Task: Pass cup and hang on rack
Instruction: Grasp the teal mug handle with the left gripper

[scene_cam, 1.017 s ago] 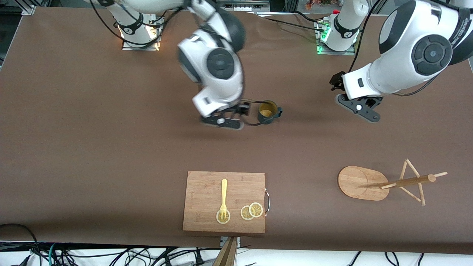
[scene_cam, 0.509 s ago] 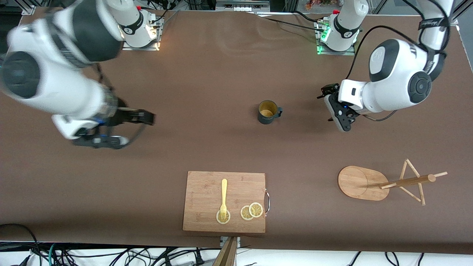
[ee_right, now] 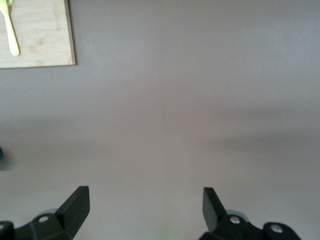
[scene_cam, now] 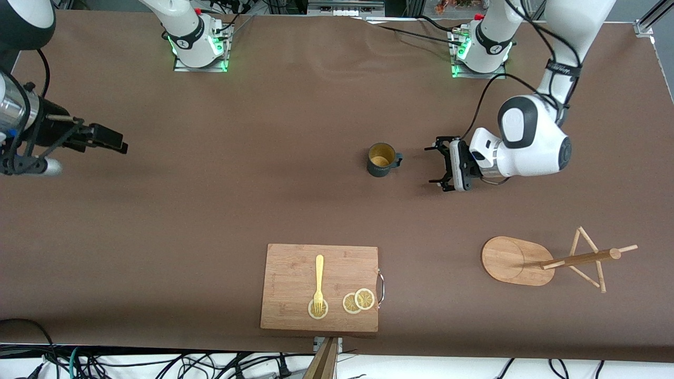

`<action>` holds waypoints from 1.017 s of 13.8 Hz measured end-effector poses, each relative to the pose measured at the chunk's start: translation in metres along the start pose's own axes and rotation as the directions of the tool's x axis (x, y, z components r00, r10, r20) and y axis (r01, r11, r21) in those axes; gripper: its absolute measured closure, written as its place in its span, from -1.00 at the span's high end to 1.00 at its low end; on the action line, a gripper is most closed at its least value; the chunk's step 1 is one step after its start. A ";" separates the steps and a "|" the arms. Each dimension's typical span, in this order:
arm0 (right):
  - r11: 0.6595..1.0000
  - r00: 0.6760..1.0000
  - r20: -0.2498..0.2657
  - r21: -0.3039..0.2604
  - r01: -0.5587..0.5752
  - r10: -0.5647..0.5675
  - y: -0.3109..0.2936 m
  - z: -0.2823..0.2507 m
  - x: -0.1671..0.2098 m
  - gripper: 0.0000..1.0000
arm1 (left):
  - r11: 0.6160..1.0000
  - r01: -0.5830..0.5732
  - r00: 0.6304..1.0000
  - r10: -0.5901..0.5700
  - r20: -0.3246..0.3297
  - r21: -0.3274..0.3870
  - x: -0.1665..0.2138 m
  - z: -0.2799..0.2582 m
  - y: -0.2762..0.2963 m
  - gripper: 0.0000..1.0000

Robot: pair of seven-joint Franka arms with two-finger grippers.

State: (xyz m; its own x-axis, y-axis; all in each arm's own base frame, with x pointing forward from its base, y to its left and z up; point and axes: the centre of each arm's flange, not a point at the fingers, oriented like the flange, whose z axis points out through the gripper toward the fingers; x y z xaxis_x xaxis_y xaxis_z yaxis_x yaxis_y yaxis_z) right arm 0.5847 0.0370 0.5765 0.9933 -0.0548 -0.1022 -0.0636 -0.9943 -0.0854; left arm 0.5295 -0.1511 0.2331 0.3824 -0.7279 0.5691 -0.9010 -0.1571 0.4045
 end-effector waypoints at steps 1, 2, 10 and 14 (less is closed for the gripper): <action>1.000 1.000 -0.001 0.003 0.001 -0.001 0.002 0.004 -0.007 1.00 | 0.999 -0.033 0.999 0.033 -0.032 -0.003 -0.008 0.010 -0.003 1.00; 1.000 1.000 -0.009 0.005 0.004 -0.004 0.001 0.007 -0.010 1.00 | 0.997 -0.071 0.995 0.070 -0.064 -0.005 -0.013 0.018 -0.003 1.00; 1.000 0.998 -0.057 0.001 0.017 -0.017 -0.006 0.014 -0.007 1.00 | 0.974 -0.216 0.930 0.227 -0.289 0.069 -0.057 0.077 0.020 1.00; 0.999 0.998 -0.062 -0.048 0.025 -0.028 -0.003 -0.022 -0.018 1.00 | 0.968 -0.224 0.902 0.249 -0.353 0.113 -0.074 0.118 0.024 1.00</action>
State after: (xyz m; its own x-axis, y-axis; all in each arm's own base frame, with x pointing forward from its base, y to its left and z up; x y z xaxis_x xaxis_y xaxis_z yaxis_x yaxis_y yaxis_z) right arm 0.5696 0.0393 0.6005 0.9987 -0.0328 -0.0380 -0.0343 -0.9986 -0.0406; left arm 0.4554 -0.1797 0.1157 0.1925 -0.4596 0.8670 -0.9809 -0.0649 0.1834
